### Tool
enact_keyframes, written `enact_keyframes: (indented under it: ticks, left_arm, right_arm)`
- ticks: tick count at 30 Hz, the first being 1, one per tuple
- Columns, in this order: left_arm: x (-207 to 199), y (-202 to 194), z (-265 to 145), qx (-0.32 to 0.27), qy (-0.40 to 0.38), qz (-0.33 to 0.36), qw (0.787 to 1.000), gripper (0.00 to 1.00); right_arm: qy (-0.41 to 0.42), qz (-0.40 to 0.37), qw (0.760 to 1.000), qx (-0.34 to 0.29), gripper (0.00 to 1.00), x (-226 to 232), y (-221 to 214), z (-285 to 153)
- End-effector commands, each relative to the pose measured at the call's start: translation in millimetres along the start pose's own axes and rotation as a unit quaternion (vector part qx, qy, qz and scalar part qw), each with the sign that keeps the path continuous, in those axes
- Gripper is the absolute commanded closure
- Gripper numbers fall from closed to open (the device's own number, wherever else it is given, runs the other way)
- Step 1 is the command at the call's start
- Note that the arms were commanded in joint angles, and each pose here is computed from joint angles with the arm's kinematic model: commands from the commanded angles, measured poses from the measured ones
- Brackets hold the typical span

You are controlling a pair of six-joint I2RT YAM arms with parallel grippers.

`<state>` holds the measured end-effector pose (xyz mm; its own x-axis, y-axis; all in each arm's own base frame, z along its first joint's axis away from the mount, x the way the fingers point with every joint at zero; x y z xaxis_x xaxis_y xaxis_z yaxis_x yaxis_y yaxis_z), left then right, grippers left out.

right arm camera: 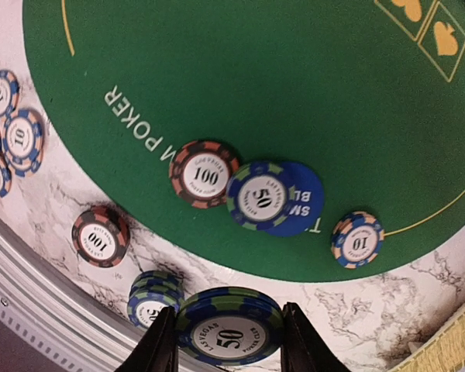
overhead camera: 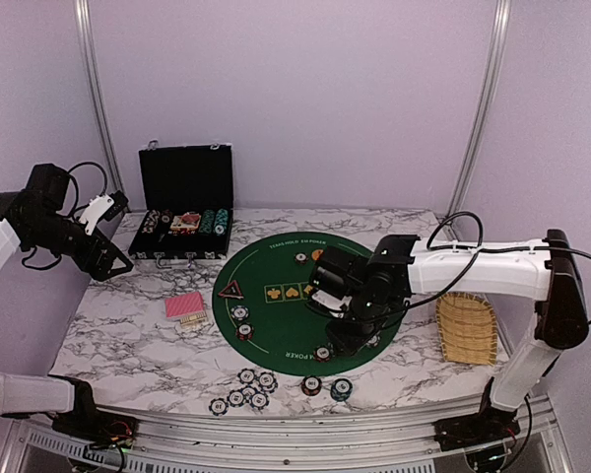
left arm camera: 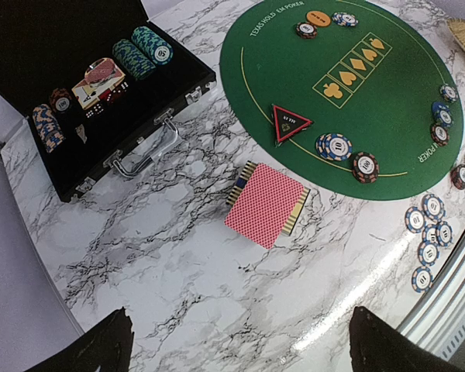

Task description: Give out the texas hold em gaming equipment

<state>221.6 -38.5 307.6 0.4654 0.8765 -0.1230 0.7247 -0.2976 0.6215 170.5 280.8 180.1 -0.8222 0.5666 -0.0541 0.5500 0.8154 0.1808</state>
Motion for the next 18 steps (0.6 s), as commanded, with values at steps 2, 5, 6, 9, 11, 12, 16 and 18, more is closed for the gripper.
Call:
enact_keyframes:
  ticks: [2,5,6,9,11,12,16,18]
  left_arm:
    - [-4,-1,-6,-0.002,-0.006,0.003,1.000,0.01]
    - [-5,-2,-6,-0.001,-0.005,0.004,1.000,0.01]
    - [-5,-2,-6,-0.001,-0.005,0.003,1.000,0.01]
    - [-5,-3,-5,0.000,-0.006,0.003,1.000,0.01]
    - [-5,-3,-5,0.000,-0.006,0.003,1.000,0.01]
    - [-5,-2,-5,0.000,-0.005,0.003,1.000,0.01]
    - [-5,-2,-6,-0.002,-0.002,0.006,1.000,0.01]
    - [-5,-3,-6,-0.001,-0.002,0.006,1.000,0.01]
  right_arm:
    - [-0.030,0.016,0.999,-0.033,0.87,-32,27,-8]
    - [-0.036,0.030,0.998,-0.040,0.87,-48,35,-5]
    - [-0.038,0.035,0.998,-0.043,0.87,-53,37,-4]
    - [-0.045,0.049,0.997,-0.049,0.88,-70,44,-1]
    - [-0.049,0.061,0.995,-0.056,0.88,-83,50,0]
    - [-0.051,0.066,0.995,-0.057,0.88,-88,52,0]
    - [-0.068,0.069,0.994,-0.057,0.88,-102,61,0]
    - [-0.071,0.074,0.993,-0.059,0.88,-106,63,0]
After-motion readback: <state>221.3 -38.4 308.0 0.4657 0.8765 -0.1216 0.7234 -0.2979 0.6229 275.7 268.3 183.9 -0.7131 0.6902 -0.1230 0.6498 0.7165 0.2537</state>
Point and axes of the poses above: each gripper's point midway between its finger pads, its own z axis out along the fingers, its own x axis along the line the jaws close on, y = z × x, the point moved 8 cm from there along -z, back along the fingers, and after that the axes turned 14 degrees about -z, right-handed, at the moved point
